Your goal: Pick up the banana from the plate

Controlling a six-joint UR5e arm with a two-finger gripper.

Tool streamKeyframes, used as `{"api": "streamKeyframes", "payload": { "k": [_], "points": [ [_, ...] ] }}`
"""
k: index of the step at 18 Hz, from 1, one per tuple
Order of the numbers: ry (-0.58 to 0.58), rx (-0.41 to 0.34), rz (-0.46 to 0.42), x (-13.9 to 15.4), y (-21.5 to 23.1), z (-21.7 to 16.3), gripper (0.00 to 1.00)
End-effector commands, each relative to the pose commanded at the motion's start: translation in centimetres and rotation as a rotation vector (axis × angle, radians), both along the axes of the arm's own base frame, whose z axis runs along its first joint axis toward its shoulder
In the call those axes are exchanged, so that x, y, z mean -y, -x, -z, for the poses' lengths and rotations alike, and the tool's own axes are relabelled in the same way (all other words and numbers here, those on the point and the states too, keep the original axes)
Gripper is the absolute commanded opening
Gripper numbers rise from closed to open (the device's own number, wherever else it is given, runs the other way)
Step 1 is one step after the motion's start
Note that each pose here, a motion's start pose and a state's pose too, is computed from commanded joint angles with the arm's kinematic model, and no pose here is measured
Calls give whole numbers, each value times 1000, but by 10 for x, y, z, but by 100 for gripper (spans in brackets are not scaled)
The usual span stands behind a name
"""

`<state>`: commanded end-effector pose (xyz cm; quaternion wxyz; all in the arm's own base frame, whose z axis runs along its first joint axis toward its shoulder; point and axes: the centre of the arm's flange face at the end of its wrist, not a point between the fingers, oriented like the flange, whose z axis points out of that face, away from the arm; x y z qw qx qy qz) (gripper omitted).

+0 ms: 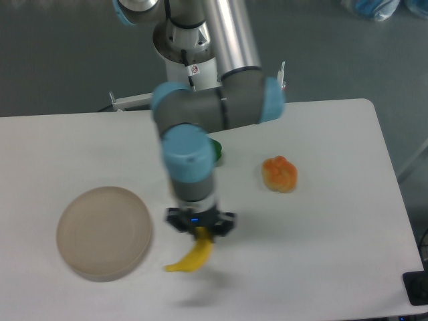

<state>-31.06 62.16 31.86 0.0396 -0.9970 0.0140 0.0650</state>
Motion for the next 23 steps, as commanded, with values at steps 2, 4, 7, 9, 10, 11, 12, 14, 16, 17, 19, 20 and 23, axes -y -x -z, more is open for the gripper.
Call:
{"api": "streamKeyframes", "payload": {
  "k": [2, 4, 7, 9, 10, 11, 12, 14, 16, 17, 19, 20, 23],
  "points": [
    [22, -6, 78, 19, 33, 3, 17],
    [43, -15, 169, 40, 67, 5, 18],
    [57, -28, 259, 59, 99, 9, 18],
    [68, -21, 317, 70, 115, 14, 17],
    [61, -14, 334, 80, 131, 17, 17],
    [49, -10, 369, 82, 138, 17, 17],
    [52, -8, 422, 82, 140, 21, 18],
    [55, -3, 463, 90, 151, 24, 17],
    [7, 11, 468, 88, 158, 24, 17],
    [1, 5, 475, 87, 162, 20, 18],
    [12, 10, 481, 84, 160, 29, 18],
    [11, 9, 483, 83, 161, 29, 18],
    [11, 9, 481, 83, 162, 30, 18]
  ]
}}
